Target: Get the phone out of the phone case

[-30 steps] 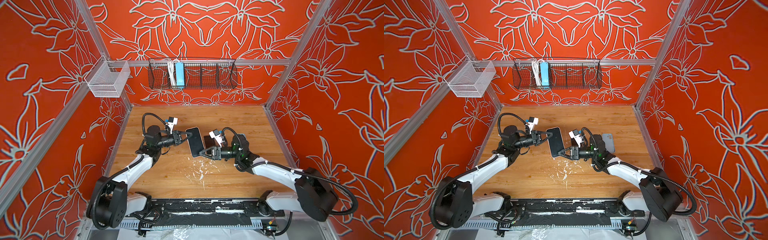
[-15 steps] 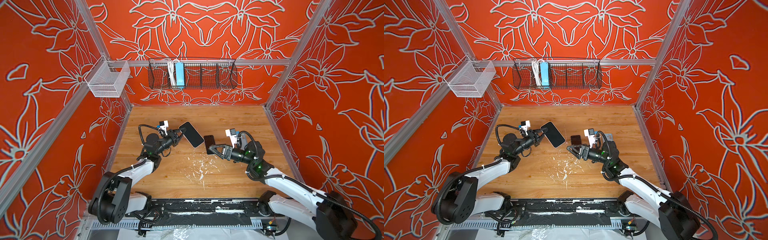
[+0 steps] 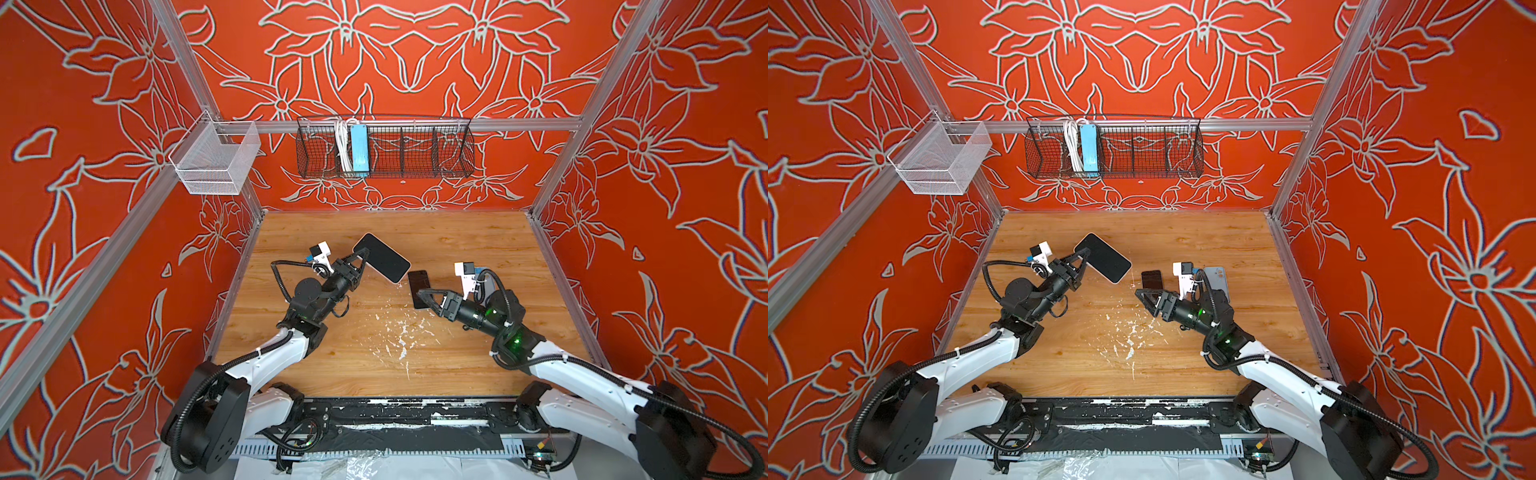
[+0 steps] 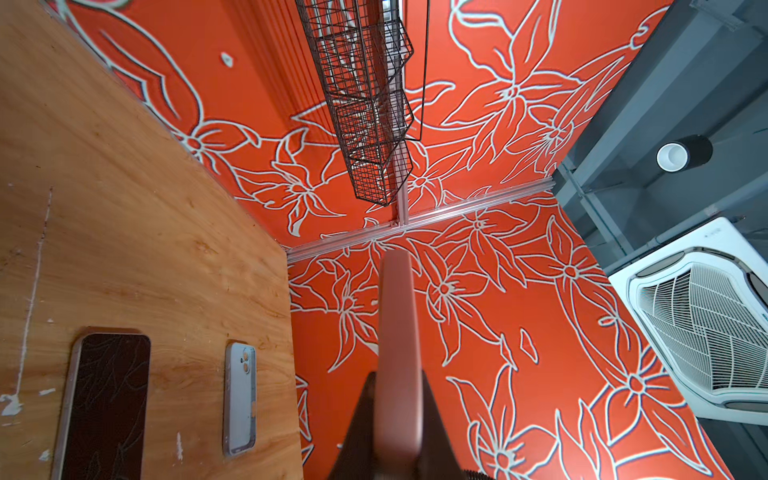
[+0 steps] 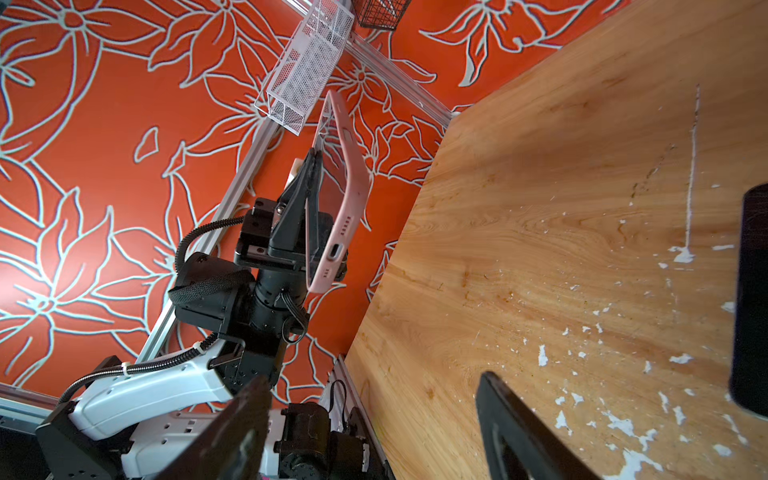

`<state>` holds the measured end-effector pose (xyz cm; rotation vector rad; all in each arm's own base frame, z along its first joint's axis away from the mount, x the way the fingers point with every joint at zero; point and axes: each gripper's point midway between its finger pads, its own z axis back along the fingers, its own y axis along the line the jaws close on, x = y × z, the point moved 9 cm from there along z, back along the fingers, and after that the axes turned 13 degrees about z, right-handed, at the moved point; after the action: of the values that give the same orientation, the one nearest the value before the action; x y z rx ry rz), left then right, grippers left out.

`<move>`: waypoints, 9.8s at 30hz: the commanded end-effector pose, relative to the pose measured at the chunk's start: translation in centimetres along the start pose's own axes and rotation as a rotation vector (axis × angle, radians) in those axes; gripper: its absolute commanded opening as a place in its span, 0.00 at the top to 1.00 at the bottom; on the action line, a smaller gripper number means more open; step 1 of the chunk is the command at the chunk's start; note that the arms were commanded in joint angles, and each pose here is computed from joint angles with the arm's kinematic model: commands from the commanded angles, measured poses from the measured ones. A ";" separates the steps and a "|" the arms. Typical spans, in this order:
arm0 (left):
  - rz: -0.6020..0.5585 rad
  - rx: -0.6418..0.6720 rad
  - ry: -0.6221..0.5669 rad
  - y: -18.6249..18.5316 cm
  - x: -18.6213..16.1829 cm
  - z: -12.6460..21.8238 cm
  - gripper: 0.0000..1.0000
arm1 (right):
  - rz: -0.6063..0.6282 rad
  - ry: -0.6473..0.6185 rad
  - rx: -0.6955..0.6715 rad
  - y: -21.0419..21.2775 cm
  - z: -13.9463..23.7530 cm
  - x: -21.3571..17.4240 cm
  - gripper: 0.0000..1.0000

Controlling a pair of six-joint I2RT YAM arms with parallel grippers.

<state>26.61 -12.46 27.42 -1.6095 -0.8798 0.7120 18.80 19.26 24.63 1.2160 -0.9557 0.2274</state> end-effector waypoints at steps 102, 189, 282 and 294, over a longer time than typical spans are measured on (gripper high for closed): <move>0.377 -0.126 0.012 -5.8 -1.6 -1.8 1.00 | 0.577 -0.005 0.024 0.5 -9.2 -1.0 0.84; -0.835 -0.228 1.091 -11.8 1.7 -8.5 1.00 | 0.835 0.609 0.072 4.4 -2.5 8.5 0.03; -0.801 -0.396 1.156 -12.2 -1.4 -5.3 1.00 | 0.852 0.585 0.303 8.2 -7.2 5.5 0.78; -0.793 -0.416 1.166 -12.3 -1.8 -4.5 1.00 | 0.809 0.512 0.350 8.4 -7.2 6.5 0.71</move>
<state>29.10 -14.66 39.08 -1.4244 -0.6254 -0.8244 20.97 26.36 32.15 0.8336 -0.7877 1.3272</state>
